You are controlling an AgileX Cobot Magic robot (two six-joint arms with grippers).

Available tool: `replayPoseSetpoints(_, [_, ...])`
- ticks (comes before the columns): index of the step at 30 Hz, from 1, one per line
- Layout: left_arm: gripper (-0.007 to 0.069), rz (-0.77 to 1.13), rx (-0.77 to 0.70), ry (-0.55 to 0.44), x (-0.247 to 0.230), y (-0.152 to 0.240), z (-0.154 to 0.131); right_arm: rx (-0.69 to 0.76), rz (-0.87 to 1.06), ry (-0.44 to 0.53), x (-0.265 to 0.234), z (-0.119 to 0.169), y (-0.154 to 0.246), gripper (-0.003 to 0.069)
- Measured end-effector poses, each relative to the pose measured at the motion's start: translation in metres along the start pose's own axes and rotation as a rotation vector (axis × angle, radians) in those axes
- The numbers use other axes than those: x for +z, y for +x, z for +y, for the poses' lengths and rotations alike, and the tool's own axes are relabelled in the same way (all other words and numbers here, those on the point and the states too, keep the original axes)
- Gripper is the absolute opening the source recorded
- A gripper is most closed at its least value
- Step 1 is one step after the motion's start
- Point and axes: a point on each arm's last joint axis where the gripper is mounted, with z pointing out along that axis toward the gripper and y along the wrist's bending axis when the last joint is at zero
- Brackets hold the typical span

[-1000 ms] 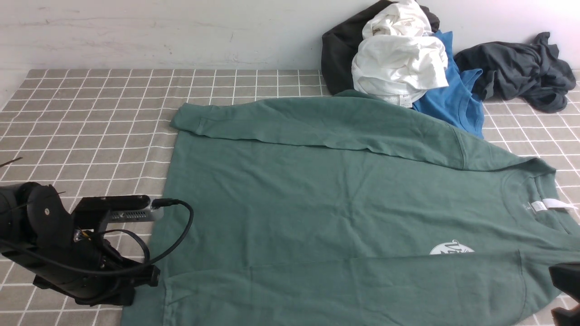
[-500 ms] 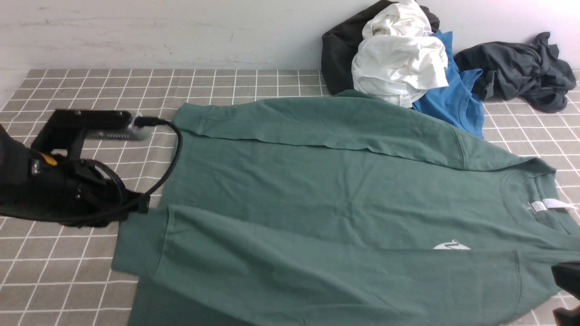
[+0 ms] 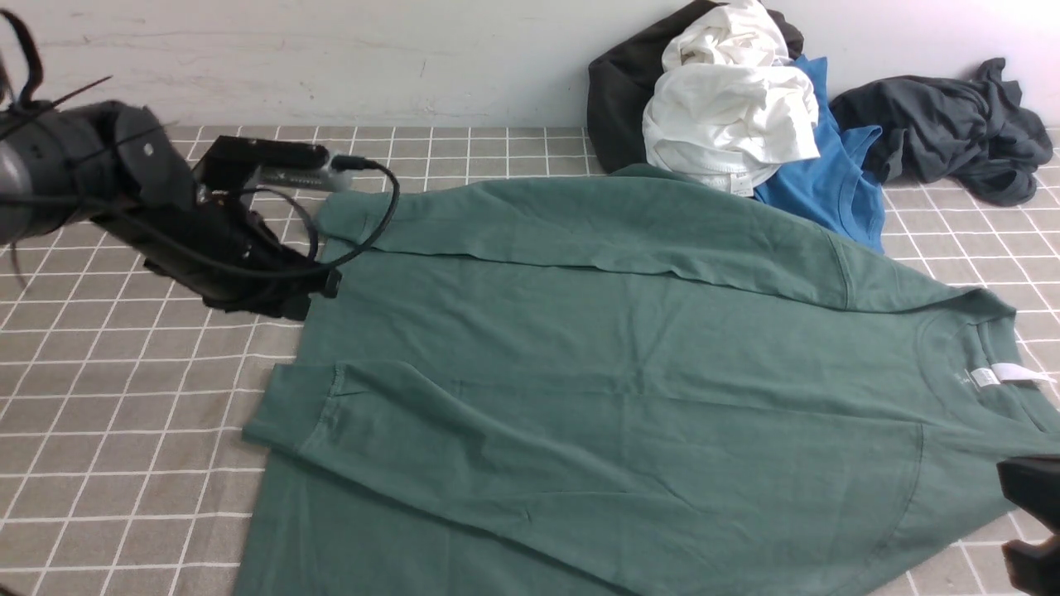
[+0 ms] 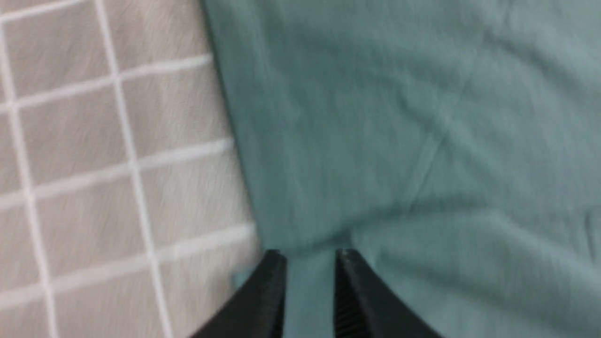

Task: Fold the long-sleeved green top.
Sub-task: Use the left arm to clamp the cuff farthest from it

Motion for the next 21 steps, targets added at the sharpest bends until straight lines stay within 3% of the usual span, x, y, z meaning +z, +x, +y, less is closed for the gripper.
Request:
replayPoseSetpoints(4, [0.0359,-0.065,-0.06,-0.01,0.024,-0.049,0.019,0.0,0.013,-0.002,0.002,0.0,0.003,-0.0011])
replayPoseSetpoints(11, [0.0403,-0.153,-0.201,-0.042,0.083,-0.091,0.056,-0.003,0.023,-0.006,0.013,0.003,0.019,-0.0011])
replayPoseSetpoints(18, [0.0347,-0.207,-0.207,-0.032,0.127,-0.102,0.067,-0.021,0.001,-0.007,0.019,0.004,0.027,-0.0011])
replayPoseSetpoints(21, [0.0194,-0.228,-0.203,-0.028,0.129,-0.107,0.067,-0.04,-0.014,0.001,0.02,0.003,0.028,-0.0011])
